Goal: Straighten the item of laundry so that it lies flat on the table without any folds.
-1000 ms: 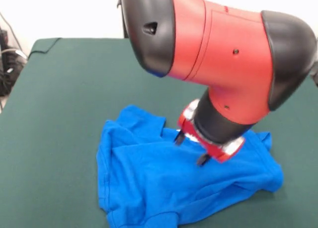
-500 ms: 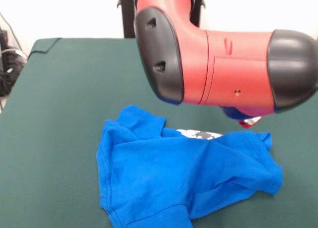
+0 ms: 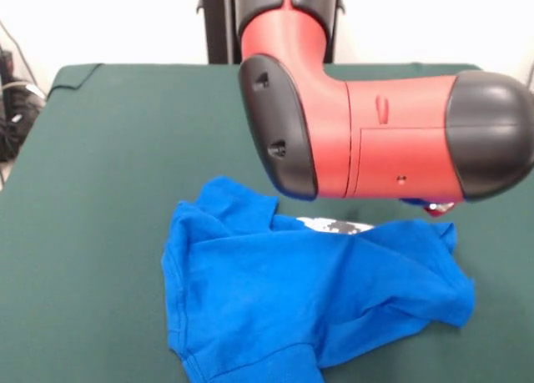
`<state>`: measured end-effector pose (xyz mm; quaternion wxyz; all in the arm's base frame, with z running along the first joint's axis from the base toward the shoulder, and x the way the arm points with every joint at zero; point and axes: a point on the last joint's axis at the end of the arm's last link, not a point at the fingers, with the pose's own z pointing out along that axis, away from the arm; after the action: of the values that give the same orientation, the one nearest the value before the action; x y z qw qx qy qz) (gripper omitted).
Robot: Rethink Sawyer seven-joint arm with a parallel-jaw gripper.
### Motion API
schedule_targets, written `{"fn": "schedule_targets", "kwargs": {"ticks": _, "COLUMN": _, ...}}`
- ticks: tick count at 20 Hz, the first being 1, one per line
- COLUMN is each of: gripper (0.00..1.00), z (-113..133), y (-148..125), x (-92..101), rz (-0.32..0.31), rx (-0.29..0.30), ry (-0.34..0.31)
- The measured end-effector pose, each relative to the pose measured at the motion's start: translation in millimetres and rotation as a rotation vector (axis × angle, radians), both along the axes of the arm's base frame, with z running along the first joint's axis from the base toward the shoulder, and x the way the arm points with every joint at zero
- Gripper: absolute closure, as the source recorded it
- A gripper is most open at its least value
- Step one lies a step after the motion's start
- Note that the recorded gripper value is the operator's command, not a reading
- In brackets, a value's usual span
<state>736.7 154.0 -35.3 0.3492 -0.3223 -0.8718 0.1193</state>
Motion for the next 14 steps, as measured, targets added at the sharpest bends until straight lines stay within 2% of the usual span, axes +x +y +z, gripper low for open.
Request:
{"fn": "schedule_targets", "kwargs": {"ticks": 4, "gripper": 0.00, "z": -21.1, "y": 4.2, "x": 0.4, "rz": 0.005, "rx": 0.003, "ry": -0.111}}
{"fn": "schedule_targets", "kwargs": {"ticks": 6, "gripper": 0.00, "z": -30.8, "y": 9.4, "x": 3.6, "rz": 0.013, "rx": 0.004, "ry": -0.206}}
{"fn": "schedule_targets", "kwargs": {"ticks": 7, "gripper": 0.00, "z": -29.0, "y": 11.9, "x": 4.9, "rz": 0.019, "rx": 0.003, "ry": -0.245}}
{"fn": "schedule_targets", "kwargs": {"ticks": 11, "gripper": 0.00, "z": -17.4, "y": 21.6, "x": 5.1, "rz": 0.042, "rx": 0.000, "ry": -0.337}}
{"fn": "schedule_targets", "kwargs": {"ticks": 14, "gripper": 0.00, "z": -19.8, "y": 25.2, "x": 5.9, "rz": 0.083, "rx": -0.019, "ry": -0.481}}
